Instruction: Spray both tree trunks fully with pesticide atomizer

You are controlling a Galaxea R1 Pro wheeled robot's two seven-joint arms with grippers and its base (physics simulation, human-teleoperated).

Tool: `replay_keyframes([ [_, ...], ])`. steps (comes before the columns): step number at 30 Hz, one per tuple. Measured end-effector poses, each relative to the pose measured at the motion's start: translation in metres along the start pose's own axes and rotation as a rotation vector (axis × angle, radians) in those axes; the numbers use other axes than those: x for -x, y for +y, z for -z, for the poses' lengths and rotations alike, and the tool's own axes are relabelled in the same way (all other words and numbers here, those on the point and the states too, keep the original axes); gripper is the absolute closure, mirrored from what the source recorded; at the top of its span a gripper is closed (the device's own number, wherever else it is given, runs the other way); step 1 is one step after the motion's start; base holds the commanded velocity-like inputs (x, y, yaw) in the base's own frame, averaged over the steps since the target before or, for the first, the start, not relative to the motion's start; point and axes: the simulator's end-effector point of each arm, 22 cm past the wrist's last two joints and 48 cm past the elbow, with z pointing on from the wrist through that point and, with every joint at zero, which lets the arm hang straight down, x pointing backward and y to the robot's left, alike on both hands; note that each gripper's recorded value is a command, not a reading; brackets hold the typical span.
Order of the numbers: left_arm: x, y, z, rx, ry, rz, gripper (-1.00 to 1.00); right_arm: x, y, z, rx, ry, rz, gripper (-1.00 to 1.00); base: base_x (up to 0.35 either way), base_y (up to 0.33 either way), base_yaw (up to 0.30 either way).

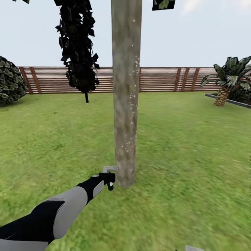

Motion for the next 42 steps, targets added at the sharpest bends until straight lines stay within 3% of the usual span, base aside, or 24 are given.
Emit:
replay_keyframes([
  [19, -0.009, 0.001, -0.006, 0.0, 0.017, 0.004, 1.0, -0.008, 0.0, -0.001, -0.002, 0.017, 0.006, -1.0, 0.003, 0.347, -0.181],
  [29, -0.013, 0.002, -0.008, 0.0, 0.023, 0.003, 1.0, -0.01, 0.0, -0.002, -0.002, 0.022, 0.008, -1.0, 0.0, 0.054, -0.1],
  [30, -0.007, 0.002, -0.008, 0.0, 0.014, 0.0, 1.0, -0.011, 0.0, -0.002, -0.002, 0.022, 0.008, -1.0, 0.0, 0.001, -0.004],
  [32, 0.044, 0.006, -0.002, 0.008, -0.032, -0.002, 1.0, -0.01, 0.0, -0.002, -0.002, 0.021, 0.008, -1.0, 0.0, 0.001, -0.002],
  [33, 0.061, 0.009, 0.003, 0.015, -0.013, 0.001, 1.0, -0.01, 0.0, -0.002, -0.002, 0.021, 0.008, -1.0, 0.0, 0.0, 0.0],
  [35, 0.103, 0.013, 0.021, 0.029, -0.003, 0.004, 1.0, -0.01, 0.0, -0.002, -0.003, 0.021, 0.008, -1.0, 0.0, 0.0, 0.0],
  [37, 0.163, 0.016, 0.05, 0.038, -0.079, 0.004, 1.0, -0.011, -0.001, -0.002, -0.003, 0.022, 0.007, -1.0, 0.0, 0.0, 0.0],
  [40, 0.167, 0.017, 0.065, 0.041, -0.008, 0.013, 1.0, -0.011, -0.001, -0.002, -0.003, 0.022, 0.006, -1.0, 0.0, 0.0, 0.0],
  [41, 0.178, 0.014, 0.076, 0.037, 0.026, 0.018, 1.0, -0.011, -0.001, -0.002, -0.003, 0.022, 0.007, -1.0, 0.0, 0.0, 0.0],
  [42, 0.198, 0.009, 0.086, 0.021, 0.024, 0.025, 1.0, -0.011, -0.001, -0.002, -0.004, 0.022, 0.007, -1.0, 0.0, 0.0, 0.0],
])
